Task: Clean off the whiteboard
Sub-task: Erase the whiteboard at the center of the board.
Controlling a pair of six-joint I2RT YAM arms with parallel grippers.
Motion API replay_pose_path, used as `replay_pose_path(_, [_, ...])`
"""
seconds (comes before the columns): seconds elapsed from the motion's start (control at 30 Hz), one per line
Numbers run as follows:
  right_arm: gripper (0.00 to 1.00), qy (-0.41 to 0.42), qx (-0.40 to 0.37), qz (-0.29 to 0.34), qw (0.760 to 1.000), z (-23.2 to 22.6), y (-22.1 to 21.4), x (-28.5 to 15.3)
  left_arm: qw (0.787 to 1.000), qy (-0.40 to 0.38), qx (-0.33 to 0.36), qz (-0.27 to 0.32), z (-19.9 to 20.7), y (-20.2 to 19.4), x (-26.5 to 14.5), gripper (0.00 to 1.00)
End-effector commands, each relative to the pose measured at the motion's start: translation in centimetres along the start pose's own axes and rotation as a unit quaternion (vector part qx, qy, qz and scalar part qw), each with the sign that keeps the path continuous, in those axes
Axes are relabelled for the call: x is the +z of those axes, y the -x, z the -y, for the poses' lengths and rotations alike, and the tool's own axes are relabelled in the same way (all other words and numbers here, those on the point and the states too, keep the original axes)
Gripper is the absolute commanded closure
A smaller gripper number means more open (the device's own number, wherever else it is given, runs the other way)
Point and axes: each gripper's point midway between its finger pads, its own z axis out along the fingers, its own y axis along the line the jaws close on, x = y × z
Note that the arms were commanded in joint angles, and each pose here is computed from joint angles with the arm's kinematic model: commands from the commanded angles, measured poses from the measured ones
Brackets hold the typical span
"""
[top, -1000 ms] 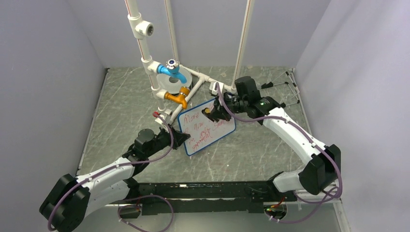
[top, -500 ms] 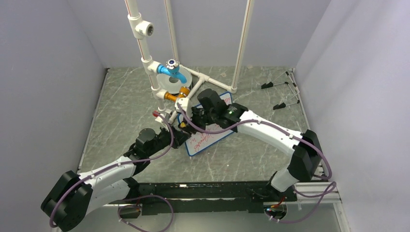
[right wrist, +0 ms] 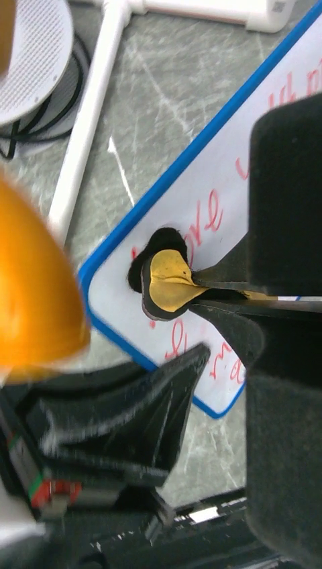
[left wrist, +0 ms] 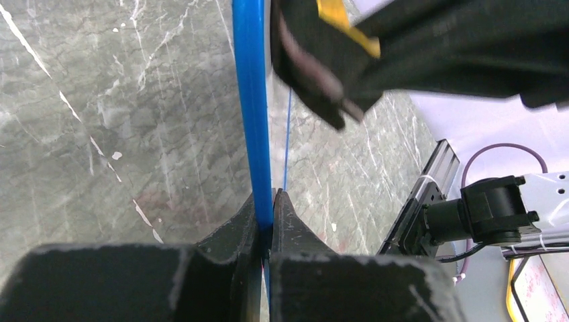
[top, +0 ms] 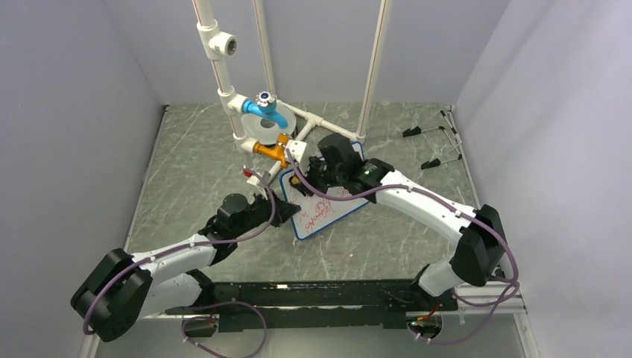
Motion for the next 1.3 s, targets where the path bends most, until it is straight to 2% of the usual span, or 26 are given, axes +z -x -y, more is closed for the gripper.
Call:
replay_pose_path(0.0, [1.0, 0.079, -0.057, 0.006, 0.995, -4.2, -0.1, 1.1, 0.997, -0.072, 0.029, -0.004, 3.6, 0.6, 0.4, 1.0])
replay_pose_path(0.1, [1.0, 0.065, -0.059, 0.005, 0.996, -3.7, -0.1, 1.1, 0.997, -0.069, 0.028, -0.002, 3.5, 0.6, 0.3, 1.0])
replay_pose_path(0.27, [1.0, -0.06, 0.011, 0.031, 0.998, 3.2, 1.1, -0.7, 0.997, -0.076, 0.031, -0.01, 3.6, 0.1, 0.3, 1.0])
replay_pose_path(0.37, [1.0, -0.075, 0.025, 0.041, 0.996, 4.6, 1.4, -1.6, 0.996, -0.077, 0.033, -0.014, 3.5, 0.0, 0.4, 1.0])
replay_pose_path(0.5, [1.0, -0.054, 0.018, 0.039, 0.998, 3.6, 1.6, -1.0, 0.996, -0.082, 0.035, -0.018, 3.8, -0.1, 0.5, 1.0])
replay_pose_path(0.57, [1.0, 0.009, 0.0, 0.038, 0.999, 0.9, 1.7, -0.5, 0.996, -0.083, 0.037, -0.02, 3.9, -0.1, 0.7, 1.0])
replay_pose_path(0.6, [1.0, 0.063, -0.026, 0.024, 0.997, -2.5, 1.4, 0.4, 0.995, -0.084, 0.037, -0.023, 4.0, -0.1, 0.8, 1.0])
replay_pose_path(0.7, [1.0, 0.089, -0.038, 0.018, 0.995, -4.2, 1.7, 1.0, 0.995, -0.086, 0.037, -0.028, 4.2, -0.3, 0.9, 1.0])
replay_pose_path(0.9, [1.0, -0.061, 0.033, 0.029, 0.997, 3.6, 1.7, -0.6, 0.995, -0.085, 0.035, -0.029, 4.0, -0.7, 0.8, 1.0])
replay_pose_path(1.0, [1.0, -0.095, 0.048, 0.03, 0.994, 5.9, 0.9, -1.7, 0.995, -0.091, 0.035, -0.03, 4.2, -0.7, 0.9, 1.0])
replay_pose_path(1.1, [1.0, -0.057, 0.039, 0.029, 0.997, 4.5, 0.8, -1.3, 0.995, -0.092, 0.036, -0.033, 4.3, -0.6, 1.1, 1.0])
replay_pose_path(1.27, [1.0, 0.083, -0.023, 0.009, 0.996, -3.1, 0.6, 0.9, 0.994, -0.093, 0.036, -0.035, 4.4, -0.6, 1.2, 1.0])
